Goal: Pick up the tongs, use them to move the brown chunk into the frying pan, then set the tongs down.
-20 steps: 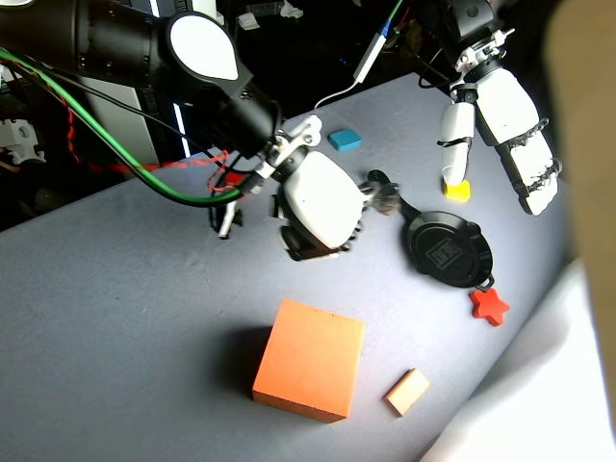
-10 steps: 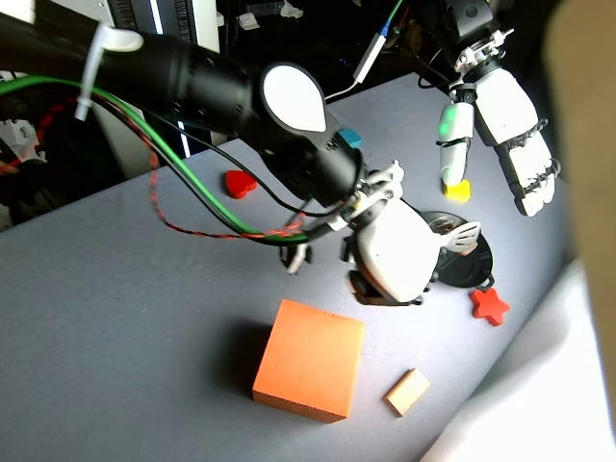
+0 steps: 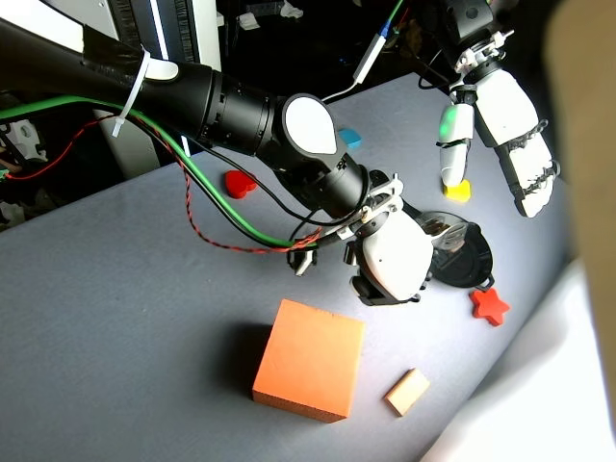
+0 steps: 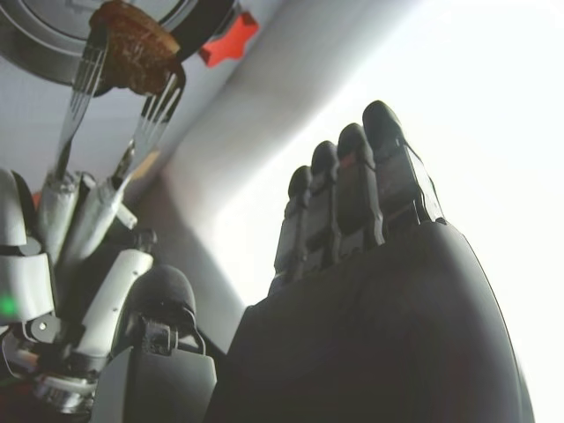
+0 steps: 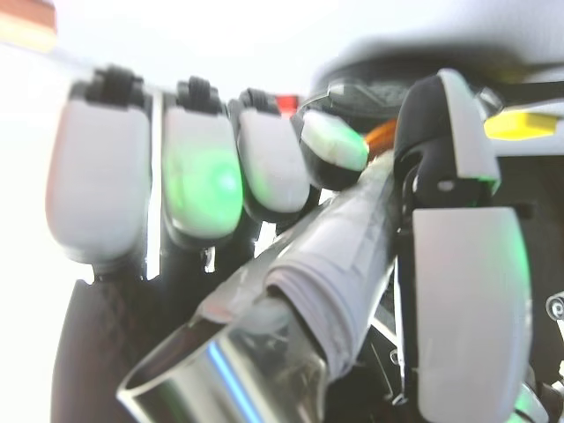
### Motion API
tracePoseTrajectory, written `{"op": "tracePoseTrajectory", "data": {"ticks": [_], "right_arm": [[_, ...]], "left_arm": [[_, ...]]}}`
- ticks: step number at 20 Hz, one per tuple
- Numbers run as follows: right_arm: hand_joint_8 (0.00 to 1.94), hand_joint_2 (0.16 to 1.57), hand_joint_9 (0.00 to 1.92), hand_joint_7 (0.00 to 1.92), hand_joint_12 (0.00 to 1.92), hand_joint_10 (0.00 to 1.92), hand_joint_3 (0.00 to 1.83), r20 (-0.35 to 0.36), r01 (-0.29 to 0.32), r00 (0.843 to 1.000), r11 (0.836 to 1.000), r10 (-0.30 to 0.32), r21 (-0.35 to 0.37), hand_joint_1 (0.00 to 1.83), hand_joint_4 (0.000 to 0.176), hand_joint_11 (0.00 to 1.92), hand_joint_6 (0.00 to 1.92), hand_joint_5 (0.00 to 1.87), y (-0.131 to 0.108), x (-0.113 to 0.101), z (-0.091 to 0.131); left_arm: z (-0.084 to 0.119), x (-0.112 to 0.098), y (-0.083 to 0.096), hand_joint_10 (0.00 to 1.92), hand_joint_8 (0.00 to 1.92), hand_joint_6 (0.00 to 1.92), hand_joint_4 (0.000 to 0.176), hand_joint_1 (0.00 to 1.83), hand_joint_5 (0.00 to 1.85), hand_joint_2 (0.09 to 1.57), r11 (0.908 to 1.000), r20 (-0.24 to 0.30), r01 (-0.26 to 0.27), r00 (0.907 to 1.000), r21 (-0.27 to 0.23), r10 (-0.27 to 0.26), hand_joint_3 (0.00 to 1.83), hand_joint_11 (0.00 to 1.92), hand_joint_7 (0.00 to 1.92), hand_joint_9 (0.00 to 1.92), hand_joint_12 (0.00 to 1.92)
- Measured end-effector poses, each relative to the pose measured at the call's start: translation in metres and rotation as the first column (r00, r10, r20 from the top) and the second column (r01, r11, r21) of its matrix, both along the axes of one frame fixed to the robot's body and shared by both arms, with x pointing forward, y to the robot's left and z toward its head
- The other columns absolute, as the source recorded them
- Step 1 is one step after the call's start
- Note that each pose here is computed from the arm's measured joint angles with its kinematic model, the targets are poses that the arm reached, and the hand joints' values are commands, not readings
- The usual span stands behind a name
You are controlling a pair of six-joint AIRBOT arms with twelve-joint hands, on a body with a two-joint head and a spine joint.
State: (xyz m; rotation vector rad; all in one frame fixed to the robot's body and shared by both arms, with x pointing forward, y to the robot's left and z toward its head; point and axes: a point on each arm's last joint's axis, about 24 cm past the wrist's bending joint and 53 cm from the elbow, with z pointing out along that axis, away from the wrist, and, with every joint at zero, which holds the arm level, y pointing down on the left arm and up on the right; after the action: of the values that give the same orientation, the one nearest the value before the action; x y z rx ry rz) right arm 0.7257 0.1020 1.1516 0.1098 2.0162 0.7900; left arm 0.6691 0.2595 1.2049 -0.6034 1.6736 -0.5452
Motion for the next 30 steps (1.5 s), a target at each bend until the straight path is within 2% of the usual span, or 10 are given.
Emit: {"op": "tracePoseTrajectory", "data": {"ticks": [1,2,4,6,9,13,14,18,26,30], "right_arm": [[1.63,1.5,1.36,1.3,1.92,1.85,0.0,0.004,-0.003,1.0,1.0,0.003,-0.002,0.51,0.0,1.29,1.72,1.01,0.0,0.0,0.001],[1.55,1.48,1.33,1.28,1.92,1.81,0.0,0.004,-0.004,1.0,1.0,0.004,-0.001,0.54,0.0,1.24,1.54,0.92,0.001,0.0,0.001],[1.52,1.48,1.27,1.23,1.92,1.78,0.0,0.003,-0.004,1.0,1.0,0.004,-0.002,0.49,0.0,1.14,1.32,0.84,0.001,0.0,0.0],[1.48,1.48,1.23,1.2,1.92,1.75,0.0,0.004,-0.005,1.0,1.0,0.005,-0.005,0.39,0.0,1.05,1.15,0.87,0.0,0.0,-0.002],[1.36,1.46,1.17,1.16,1.92,1.66,0.0,-0.004,-0.003,1.0,1.0,0.003,-0.009,0.34,0.0,0.93,1.08,0.88,-0.001,-0.001,-0.006],[1.1,1.45,1.06,1.12,1.92,1.54,0.0,-0.001,-0.01,1.0,1.0,0.01,-0.014,0.27,0.0,0.82,0.77,0.98,-0.001,-0.003,-0.006],[1.07,1.43,1.06,1.12,1.92,1.52,0.0,-0.001,-0.013,1.0,1.0,0.013,-0.014,0.3,0.0,0.81,0.75,1.0,0.0,-0.004,-0.006],[1.15,1.35,0.96,1.03,1.92,1.54,0.0,-0.001,-0.036,0.999,0.999,0.036,-0.017,0.41,0.0,0.71,1.01,0.83,0.005,-0.012,-0.006],[1.28,1.3,0.85,0.89,1.92,1.64,0.0,0.002,-0.071,0.997,0.997,0.072,-0.036,0.5,0.0,0.65,1.05,0.69,0.008,-0.024,-0.009],[1.24,1.31,0.83,0.88,1.92,1.62,0.0,0.007,-0.084,0.996,0.996,0.084,-0.042,0.51,0.0,0.65,0.94,0.72,0.008,-0.028,-0.008]], "left_arm": [[0.0,0.0,0.0,0.0,0.0,0.0,0.0,0.0,0.07,1.22,1.0,0.0,0.0,1.0,0.0,0.0,0.0,0.0,0.09,0.05,0.27],[0.0,0.0,0.0,0.0,0.0,0.0,0.0,0.0,0.04,1.23,1.0,0.0,0.0,1.0,0.0,0.0,0.0,0.0,0.07,0.04,0.22],[0.0,0.0,0.0,0.01,0.01,0.01,0.0,0.0,0.08,1.23,1.0,0.0,0.0,1.0,0.0,0.0,0.0,0.0,0.11,0.07,0.31],[0.0,0.0,0.0,0.0,0.0,0.01,0.0,0.0,0.07,1.22,1.0,0.0,0.001,1.0,0.0,-0.001,0.0,0.0,0.1,0.06,0.28],[0.0,0.0,0.0,0.0,0.0,0.0,0.0,0.0,0.06,1.22,1.0,0.0,0.001,1.0,0.0,-0.001,0.0,0.0,0.1,0.06,0.27],[0.0,0.0,0.0,0.01,0.0,0.01,0.0,0.0,0.11,1.21,1.0,0.0,0.0,1.0,0.0,0.0,0.0,0.0,0.13,0.11,0.42],[0.0,0.0,0.0,0.01,0.0,0.0,0.0,0.0,0.11,1.21,1.0,0.0,0.0,1.0,0.0,0.0,0.0,0.0,0.13,0.11,0.4],[0.0,0.0,0.0,0.0,0.0,0.0,0.0,0.0,0.1,1.21,1.0,0.0,0.001,1.0,0.0,-0.001,0.0,0.0,0.14,0.11,0.35],[0.0,0.0,0.0,0.0,0.0,0.0,0.0,0.0,0.08,1.23,1.0,0.0,0.001,1.0,0.0,-0.001,0.0,0.0,0.1,0.07,0.24],[0.0,0.0,0.0,0.0,0.0,0.0,0.0,0.0,0.08,1.22,1.0,0.0,0.0,1.0,0.0,0.0,0.0,0.0,0.11,0.08,0.32]]}}
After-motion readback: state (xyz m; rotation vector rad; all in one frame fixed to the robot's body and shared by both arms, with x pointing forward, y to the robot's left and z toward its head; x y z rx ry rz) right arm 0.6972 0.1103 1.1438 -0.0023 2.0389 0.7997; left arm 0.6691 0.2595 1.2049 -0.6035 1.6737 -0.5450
